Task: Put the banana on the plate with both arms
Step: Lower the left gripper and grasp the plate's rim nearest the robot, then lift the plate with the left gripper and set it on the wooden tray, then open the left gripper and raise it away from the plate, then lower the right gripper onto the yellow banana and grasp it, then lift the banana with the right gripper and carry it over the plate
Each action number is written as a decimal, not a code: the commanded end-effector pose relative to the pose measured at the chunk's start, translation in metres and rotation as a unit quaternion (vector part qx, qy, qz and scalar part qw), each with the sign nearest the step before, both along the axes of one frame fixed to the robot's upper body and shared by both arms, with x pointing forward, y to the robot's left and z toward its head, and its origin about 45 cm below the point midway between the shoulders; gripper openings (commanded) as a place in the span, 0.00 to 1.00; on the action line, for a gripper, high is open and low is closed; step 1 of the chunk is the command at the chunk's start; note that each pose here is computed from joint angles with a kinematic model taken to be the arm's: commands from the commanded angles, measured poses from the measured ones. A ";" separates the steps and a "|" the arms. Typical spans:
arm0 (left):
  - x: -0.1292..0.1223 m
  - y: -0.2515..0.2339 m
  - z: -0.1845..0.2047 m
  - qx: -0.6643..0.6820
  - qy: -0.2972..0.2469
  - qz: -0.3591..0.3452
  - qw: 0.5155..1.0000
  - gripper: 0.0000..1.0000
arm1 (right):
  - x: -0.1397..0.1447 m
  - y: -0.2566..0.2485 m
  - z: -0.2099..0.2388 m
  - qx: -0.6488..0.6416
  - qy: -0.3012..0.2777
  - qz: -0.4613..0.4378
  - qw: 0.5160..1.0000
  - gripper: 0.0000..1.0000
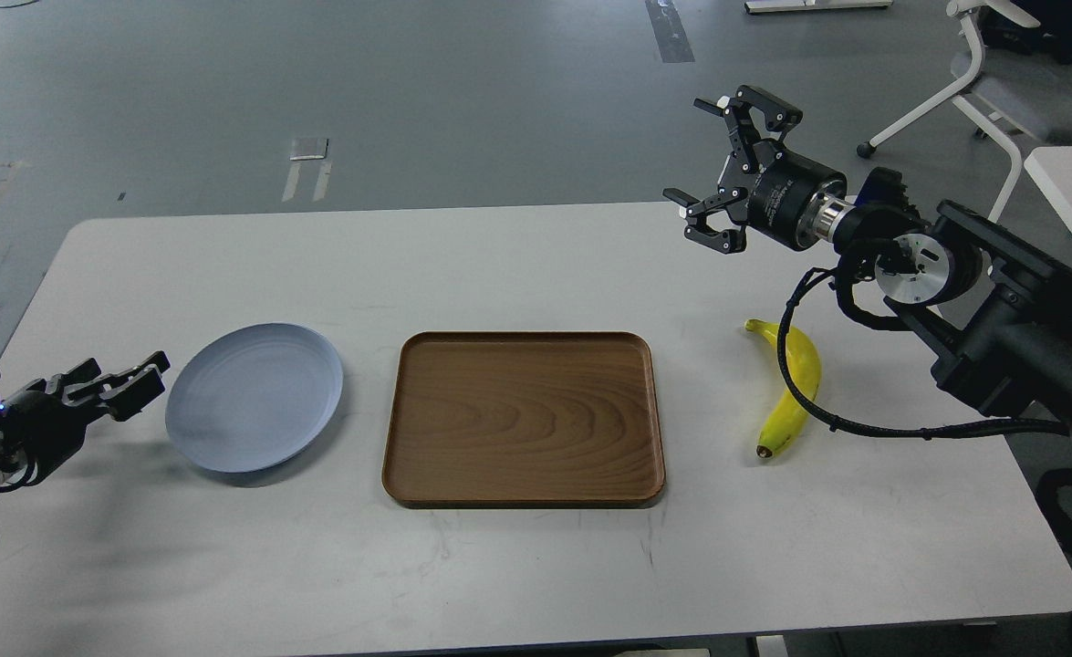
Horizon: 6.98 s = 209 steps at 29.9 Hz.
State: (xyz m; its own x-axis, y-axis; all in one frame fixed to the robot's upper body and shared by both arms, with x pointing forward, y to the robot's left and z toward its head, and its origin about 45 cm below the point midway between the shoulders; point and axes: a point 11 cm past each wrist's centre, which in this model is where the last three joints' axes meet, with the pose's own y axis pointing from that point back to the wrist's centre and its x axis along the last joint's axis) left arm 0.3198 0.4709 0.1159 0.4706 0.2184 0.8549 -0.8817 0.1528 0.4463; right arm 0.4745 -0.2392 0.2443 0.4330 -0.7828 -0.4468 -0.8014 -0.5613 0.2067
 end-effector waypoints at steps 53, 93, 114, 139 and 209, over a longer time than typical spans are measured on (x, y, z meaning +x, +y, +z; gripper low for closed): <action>-0.002 -0.029 -0.020 -0.021 0.011 -0.020 1.000 0.00 | 0.001 0.002 -0.005 0.000 0.006 -0.011 1.000 1.00; 0.051 -0.307 -0.024 -0.076 -0.016 -0.319 0.945 0.00 | 0.007 -0.024 0.007 -0.011 -0.003 -0.041 0.999 1.00; 0.048 -0.285 -0.038 -0.045 0.001 -0.313 0.949 0.01 | 0.011 -0.029 0.016 -0.020 -0.006 -0.061 0.998 1.00; 0.138 -0.300 0.080 -0.285 -0.076 -0.142 0.945 0.98 | -0.010 -0.096 0.071 -0.385 -0.280 0.021 0.879 1.00; 0.162 -0.218 0.094 -0.617 0.052 0.151 0.771 0.98 | -0.092 -0.062 -0.066 -0.680 -0.079 0.224 0.694 0.00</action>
